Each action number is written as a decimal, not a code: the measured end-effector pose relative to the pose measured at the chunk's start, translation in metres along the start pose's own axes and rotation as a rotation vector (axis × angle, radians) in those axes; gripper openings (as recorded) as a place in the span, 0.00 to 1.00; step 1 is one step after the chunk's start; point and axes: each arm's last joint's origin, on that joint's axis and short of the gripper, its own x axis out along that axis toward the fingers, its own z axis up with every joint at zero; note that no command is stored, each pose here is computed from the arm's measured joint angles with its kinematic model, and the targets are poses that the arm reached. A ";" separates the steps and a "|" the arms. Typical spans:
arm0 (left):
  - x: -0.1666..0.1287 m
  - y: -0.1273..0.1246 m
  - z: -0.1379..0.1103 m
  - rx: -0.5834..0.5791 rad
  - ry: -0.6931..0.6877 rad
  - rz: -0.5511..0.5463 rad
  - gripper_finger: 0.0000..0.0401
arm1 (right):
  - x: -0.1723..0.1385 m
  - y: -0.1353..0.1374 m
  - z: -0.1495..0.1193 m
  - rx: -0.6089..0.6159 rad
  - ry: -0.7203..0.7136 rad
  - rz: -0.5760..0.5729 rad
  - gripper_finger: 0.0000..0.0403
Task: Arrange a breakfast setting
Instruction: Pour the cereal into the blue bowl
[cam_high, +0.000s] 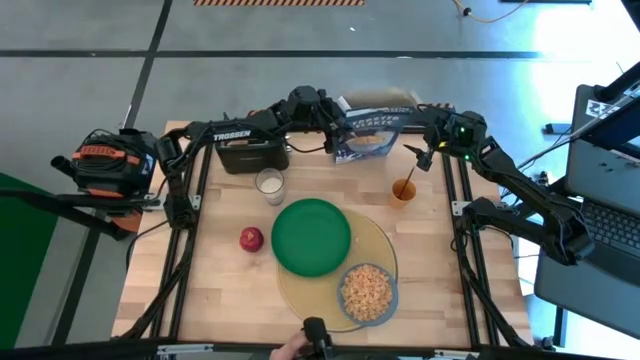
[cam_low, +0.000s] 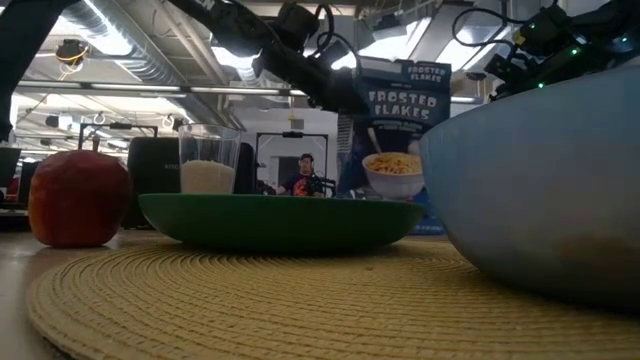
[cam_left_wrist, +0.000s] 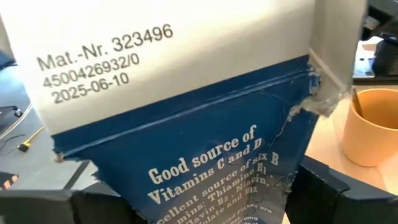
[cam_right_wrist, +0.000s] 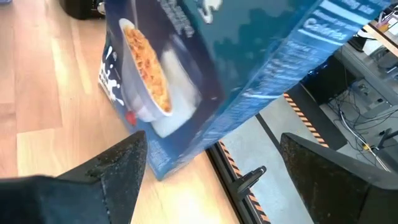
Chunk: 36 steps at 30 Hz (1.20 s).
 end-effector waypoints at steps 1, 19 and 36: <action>0.000 0.000 0.000 -0.002 0.000 0.000 0.63 | 0.000 0.000 0.000 0.000 -0.001 0.000 0.85; 0.000 -0.002 -0.002 -0.016 0.008 -0.080 0.63 | 0.003 -0.008 0.004 -0.013 -0.009 -0.130 0.85; 0.000 0.000 -0.002 -0.018 0.002 -0.063 0.63 | 0.032 -0.020 -0.006 -0.034 0.053 -0.359 0.85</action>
